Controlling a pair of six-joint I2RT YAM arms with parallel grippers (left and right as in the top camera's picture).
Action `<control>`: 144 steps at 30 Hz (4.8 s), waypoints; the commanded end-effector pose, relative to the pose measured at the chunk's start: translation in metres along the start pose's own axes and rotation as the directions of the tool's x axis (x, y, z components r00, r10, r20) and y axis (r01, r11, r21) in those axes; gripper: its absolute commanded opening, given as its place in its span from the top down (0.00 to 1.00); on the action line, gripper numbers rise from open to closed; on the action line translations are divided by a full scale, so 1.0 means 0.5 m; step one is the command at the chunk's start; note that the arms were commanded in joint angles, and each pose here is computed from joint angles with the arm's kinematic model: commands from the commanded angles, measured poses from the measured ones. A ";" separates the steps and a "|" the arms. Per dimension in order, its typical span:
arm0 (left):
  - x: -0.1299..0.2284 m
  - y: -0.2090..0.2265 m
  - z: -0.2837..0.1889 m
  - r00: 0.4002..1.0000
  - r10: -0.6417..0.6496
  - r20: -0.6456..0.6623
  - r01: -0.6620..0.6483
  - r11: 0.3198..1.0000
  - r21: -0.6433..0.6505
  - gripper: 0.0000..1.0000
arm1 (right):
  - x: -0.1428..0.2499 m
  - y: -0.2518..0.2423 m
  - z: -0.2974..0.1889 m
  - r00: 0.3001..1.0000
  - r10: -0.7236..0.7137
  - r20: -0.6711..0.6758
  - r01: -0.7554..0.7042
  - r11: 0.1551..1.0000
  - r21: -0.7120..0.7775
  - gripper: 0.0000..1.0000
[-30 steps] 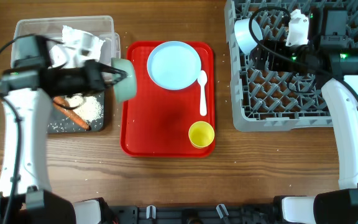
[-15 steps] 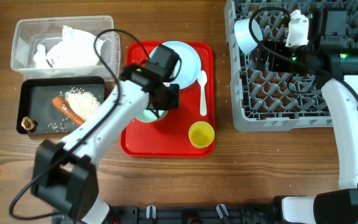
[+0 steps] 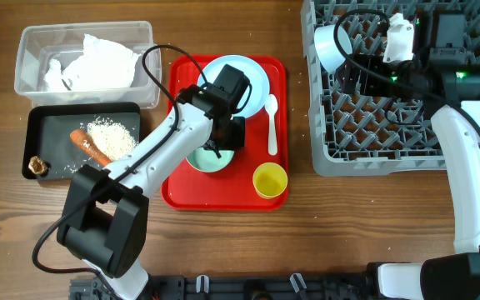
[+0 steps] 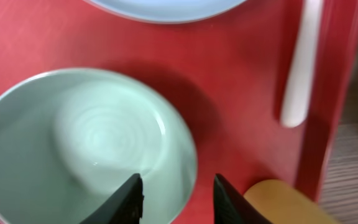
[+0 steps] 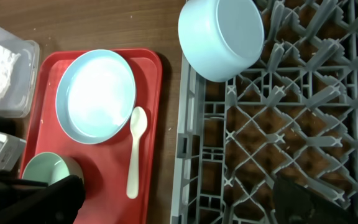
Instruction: Sort waste into correct bins and load items into the dishwasher rack
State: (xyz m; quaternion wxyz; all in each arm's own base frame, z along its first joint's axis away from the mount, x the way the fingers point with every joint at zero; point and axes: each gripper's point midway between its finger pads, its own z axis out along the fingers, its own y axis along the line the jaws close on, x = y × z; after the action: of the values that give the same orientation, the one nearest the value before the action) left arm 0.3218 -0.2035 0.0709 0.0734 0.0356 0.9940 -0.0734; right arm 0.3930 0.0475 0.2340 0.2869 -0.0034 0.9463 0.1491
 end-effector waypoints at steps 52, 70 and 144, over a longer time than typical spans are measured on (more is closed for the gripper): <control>-0.114 0.380 -0.279 0.821 -0.463 0.333 0.472 0.880 0.061 0.00 | 0.289 0.393 0.393 0.898 0.002 -0.440 -0.087 0.981 -0.175 0.96; -0.123 0.380 -0.283 0.816 -0.460 0.349 0.467 0.881 0.068 0.00 | -0.068 -0.216 -0.075 0.945 -0.282 -0.169 0.271 0.376 0.886 0.96; -0.122 0.385 -0.282 0.819 -0.453 0.353 0.467 0.883 0.051 0.00 | -0.077 0.269 -0.089 0.781 -0.540 0.314 0.447 0.834 0.323 0.00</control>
State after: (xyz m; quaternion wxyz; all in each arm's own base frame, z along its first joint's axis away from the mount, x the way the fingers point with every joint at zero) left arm 0.3749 -0.0005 0.1862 0.2228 -0.2190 0.9464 -0.0817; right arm 0.4195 0.1044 0.3495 0.5236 -0.1093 0.8067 -0.2514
